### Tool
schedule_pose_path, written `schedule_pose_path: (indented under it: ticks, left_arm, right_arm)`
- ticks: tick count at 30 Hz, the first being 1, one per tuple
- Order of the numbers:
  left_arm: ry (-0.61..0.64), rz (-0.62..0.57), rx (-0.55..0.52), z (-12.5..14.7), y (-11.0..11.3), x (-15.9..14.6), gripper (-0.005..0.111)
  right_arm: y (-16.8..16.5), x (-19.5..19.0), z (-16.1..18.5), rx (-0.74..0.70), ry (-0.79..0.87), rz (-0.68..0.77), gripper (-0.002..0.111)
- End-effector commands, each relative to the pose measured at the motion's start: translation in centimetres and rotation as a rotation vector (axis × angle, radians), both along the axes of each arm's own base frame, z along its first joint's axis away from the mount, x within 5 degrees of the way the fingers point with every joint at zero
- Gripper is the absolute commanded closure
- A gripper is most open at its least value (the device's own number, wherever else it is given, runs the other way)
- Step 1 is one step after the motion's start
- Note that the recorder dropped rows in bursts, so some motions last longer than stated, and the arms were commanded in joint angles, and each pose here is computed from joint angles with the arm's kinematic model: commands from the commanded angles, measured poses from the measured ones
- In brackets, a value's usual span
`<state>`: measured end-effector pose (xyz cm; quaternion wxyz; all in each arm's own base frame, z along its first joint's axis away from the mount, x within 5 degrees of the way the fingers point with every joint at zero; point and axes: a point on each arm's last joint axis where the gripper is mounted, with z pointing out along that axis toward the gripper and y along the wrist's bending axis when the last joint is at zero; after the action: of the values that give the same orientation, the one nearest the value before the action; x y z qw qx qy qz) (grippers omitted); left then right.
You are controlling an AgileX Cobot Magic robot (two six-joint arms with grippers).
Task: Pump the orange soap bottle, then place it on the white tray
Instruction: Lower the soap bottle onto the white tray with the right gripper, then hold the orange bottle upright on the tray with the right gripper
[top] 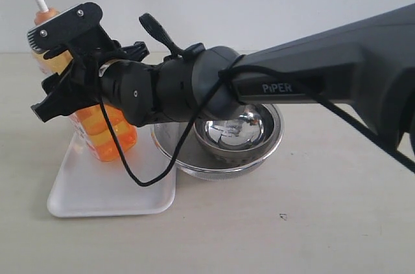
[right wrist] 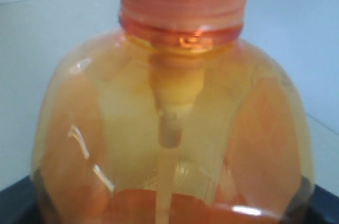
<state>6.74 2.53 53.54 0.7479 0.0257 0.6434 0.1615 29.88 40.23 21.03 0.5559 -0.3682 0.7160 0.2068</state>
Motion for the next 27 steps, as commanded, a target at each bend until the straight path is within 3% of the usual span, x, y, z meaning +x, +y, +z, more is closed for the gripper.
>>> schedule_pose_path:
  ticks: [1,8,22,27]
  left_arm:
    - [-0.007,-0.007,0.000,0.2,0.0,-0.1,0.102]
    - [-0.004,-0.004,0.004,0.1,0.0,-0.1,0.102]
    - [-0.002,-0.003,0.006,0.1,0.0,-0.1,0.102]
    - [-0.002,-0.003,0.006,0.1,0.0,-0.1,0.102]
  right_arm:
    - [0.0,0.3,2.1,0.046,-0.075,-0.012,0.067]
    - [0.0,0.3,2.1,0.052,-0.070,-0.016,0.039]
    - [0.0,0.3,2.1,0.049,-0.071,-0.014,0.038]
    - [-0.5,-0.2,4.6,0.059,-0.110,0.003,0.038]
